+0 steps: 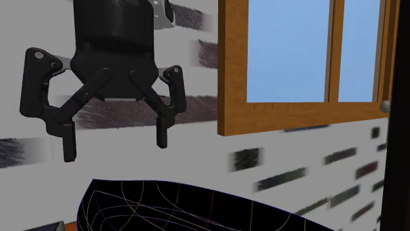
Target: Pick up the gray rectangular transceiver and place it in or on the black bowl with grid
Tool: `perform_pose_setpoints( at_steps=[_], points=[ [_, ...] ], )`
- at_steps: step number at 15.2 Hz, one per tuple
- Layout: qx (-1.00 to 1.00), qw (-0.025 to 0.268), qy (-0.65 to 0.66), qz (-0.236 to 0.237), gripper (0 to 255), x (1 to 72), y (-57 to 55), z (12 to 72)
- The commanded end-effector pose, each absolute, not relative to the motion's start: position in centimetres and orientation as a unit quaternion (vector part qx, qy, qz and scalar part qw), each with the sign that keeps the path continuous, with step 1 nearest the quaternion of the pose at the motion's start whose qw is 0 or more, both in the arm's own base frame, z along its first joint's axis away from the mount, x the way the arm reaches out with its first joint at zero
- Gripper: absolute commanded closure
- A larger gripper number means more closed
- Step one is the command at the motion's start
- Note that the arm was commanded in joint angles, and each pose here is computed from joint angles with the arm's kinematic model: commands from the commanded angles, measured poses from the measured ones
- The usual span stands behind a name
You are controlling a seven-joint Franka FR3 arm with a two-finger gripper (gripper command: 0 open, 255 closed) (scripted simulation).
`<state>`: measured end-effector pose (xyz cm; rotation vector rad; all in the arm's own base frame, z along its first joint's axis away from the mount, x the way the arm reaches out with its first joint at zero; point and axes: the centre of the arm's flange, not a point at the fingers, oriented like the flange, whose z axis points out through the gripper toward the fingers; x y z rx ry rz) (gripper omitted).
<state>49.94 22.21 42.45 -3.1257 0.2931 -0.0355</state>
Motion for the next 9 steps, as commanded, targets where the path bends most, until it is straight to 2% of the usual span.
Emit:
perform_pose_setpoints(
  at_steps=[1, 9],
  points=[
    [-0.995, 0.0, 0.098, -0.013, 0, 51.5, 23.6, 40.9],
    [-0.993, -0.007, 0.113, -0.015, 0, 58.1, 29.5, 34.9]
  ],
)
